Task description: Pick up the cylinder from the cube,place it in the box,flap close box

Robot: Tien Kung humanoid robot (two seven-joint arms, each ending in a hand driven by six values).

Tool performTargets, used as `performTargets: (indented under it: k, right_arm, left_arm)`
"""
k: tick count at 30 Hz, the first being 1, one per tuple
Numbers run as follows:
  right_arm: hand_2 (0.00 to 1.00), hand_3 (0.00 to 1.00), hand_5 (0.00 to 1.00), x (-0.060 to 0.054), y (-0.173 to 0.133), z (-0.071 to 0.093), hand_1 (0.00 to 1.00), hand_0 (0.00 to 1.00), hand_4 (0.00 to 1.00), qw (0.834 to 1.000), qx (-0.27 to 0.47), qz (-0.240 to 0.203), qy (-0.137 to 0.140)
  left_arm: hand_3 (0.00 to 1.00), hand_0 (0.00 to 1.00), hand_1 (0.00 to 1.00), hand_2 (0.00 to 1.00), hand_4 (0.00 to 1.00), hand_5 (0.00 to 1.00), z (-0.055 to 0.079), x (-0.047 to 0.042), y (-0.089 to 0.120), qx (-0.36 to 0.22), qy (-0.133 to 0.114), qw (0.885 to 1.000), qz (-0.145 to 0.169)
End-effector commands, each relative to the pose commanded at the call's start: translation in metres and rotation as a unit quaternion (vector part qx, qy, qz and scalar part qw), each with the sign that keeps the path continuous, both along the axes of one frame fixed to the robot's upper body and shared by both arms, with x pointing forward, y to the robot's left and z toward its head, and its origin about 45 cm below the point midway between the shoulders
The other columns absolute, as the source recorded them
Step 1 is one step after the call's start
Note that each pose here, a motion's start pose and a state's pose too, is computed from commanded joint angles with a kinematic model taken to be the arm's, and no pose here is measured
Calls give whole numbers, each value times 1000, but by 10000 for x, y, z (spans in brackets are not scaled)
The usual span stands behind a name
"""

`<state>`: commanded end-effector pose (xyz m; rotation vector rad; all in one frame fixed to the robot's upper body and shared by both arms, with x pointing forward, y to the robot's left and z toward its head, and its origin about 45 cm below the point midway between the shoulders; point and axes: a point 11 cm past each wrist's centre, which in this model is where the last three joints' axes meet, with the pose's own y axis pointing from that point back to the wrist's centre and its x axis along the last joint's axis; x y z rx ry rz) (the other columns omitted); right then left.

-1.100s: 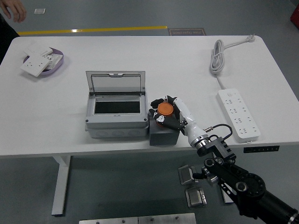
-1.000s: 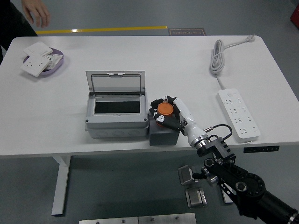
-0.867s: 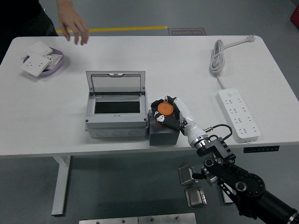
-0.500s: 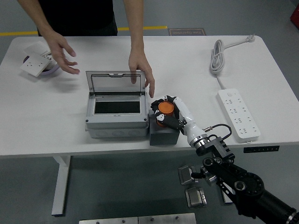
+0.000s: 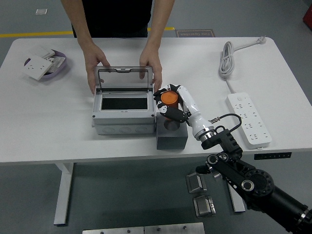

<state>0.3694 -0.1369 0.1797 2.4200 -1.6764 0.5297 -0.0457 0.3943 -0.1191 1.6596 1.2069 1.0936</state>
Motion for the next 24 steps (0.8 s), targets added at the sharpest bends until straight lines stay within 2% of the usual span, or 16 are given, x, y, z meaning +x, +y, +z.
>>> performTargets:
  k: [6, 7, 9, 12, 13, 18, 24]
  right_arm:
    - [421, 333, 2, 72, 470, 145, 453, 385, 2, 995, -86, 46, -27]
    - [425, 332, 2, 82, 540, 155, 441, 349, 2, 993, -101, 53, -30]
    - [425, 332, 2, 109, 666, 178, 441, 349, 2, 988, -134, 65, -38]
    - [425, 332, 2, 185, 717, 188, 441, 349, 2, 977, -192, 73, -49]
    - [423, 329, 2, 209, 725, 189, 430, 307, 2, 973, -210, 74, -54]
    - [423, 329, 2, 379, 741, 236, 430, 307, 2, 949, -295, 80, -80]
    - [423, 328, 2, 506, 723, 247, 435, 303, 2, 935, -335, 83, -81]
  left_arm:
    - [553, 588, 633, 550, 627, 308, 12, -12, 32, 3, 4, 1000, 1]
    - [553, 588, 633, 550, 626, 309, 14, -9, 38, 4, 4, 1000, 0]
    - [553, 588, 633, 550, 626, 309, 17, 1, 51, 5, 3, 1000, 0]
    - [553, 588, 633, 550, 626, 309, 21, 12, 66, 5, 3, 1000, -1]
    - [553, 589, 633, 550, 626, 310, 22, 12, 70, 6, 3, 1000, -2]
    - [553, 589, 633, 550, 626, 310, 34, 3, 104, 8, 6, 1000, -3]
    - [553, 589, 633, 550, 627, 310, 44, 31, 139, 11, 5, 1000, -6]
